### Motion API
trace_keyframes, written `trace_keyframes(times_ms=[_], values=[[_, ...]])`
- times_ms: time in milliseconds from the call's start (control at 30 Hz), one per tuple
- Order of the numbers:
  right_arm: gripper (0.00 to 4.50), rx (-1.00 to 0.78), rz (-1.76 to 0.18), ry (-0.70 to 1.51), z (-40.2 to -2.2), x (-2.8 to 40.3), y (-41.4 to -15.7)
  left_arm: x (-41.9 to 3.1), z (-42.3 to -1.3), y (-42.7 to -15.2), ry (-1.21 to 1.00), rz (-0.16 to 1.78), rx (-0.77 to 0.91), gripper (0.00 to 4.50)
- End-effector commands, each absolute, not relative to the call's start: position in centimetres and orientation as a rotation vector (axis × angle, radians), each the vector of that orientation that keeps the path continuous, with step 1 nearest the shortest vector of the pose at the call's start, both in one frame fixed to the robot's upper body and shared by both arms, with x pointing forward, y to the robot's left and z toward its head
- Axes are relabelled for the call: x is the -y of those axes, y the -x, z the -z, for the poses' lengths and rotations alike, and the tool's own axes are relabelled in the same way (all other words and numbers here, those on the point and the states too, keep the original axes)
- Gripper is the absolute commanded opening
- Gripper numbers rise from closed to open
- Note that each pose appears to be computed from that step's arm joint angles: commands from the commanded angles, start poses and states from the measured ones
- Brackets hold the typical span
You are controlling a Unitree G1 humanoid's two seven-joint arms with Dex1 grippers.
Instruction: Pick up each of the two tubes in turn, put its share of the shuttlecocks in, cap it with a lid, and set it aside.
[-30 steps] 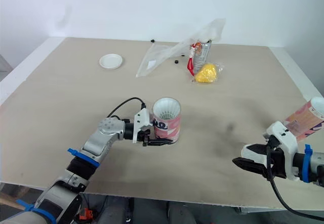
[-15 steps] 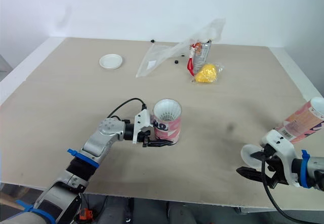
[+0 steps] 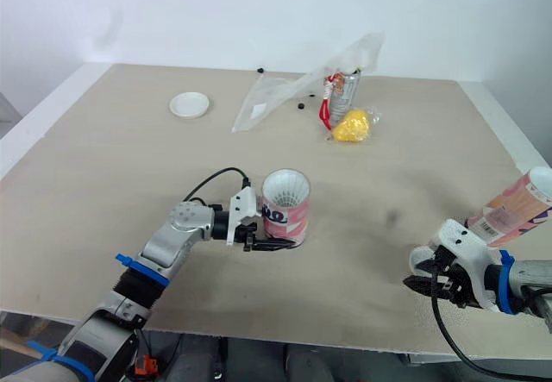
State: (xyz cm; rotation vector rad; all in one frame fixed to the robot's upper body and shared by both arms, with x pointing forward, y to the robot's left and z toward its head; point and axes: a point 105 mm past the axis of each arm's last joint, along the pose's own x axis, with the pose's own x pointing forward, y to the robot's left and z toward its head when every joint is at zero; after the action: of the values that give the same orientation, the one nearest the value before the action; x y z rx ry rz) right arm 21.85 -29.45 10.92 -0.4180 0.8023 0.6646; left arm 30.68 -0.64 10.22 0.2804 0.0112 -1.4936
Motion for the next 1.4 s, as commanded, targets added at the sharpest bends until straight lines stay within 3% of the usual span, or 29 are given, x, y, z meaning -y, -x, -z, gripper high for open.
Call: trace_keyframes(times_ms=[33,300,433,600,800,1033,1400], values=[[0.05,-0.792,-0.689,0.458,-11.6,29.0,-22.0,1.3,-9.3,-30.0,-0.285,1.539,-0.053,2.82],[0.05,-0.716,-0.749,0.539,-12.9,27.8,-22.8,1.2,-9.3,-30.4,-0.291,1.539,-0.056,2.82],[0.05,-0.594,-0.816,0.661,-15.4,26.0,-24.2,1.1,-9.1,-30.5,-0.298,1.537,-0.058,2.82],[0.05,-0.296,-0.987,0.934,-23.5,21.5,-26.4,1.3,-9.3,-31.1,-0.307,1.522,-0.054,2.82],[0.05,-0.128,-1.186,1.168,-27.5,17.7,-26.2,1.3,-9.2,-31.8,-0.327,1.502,-0.073,2.82],[0.05,-0.007,-1.410,1.319,-28.9,13.7,-24.9,1.4,-9.8,-32.3,-0.356,1.512,-0.114,2.82],[0.05,-0.040,-1.545,1.319,-27.6,13.3,-25.9,1.6,-9.8,-32.3,-0.354,1.516,-0.115,2.82]])
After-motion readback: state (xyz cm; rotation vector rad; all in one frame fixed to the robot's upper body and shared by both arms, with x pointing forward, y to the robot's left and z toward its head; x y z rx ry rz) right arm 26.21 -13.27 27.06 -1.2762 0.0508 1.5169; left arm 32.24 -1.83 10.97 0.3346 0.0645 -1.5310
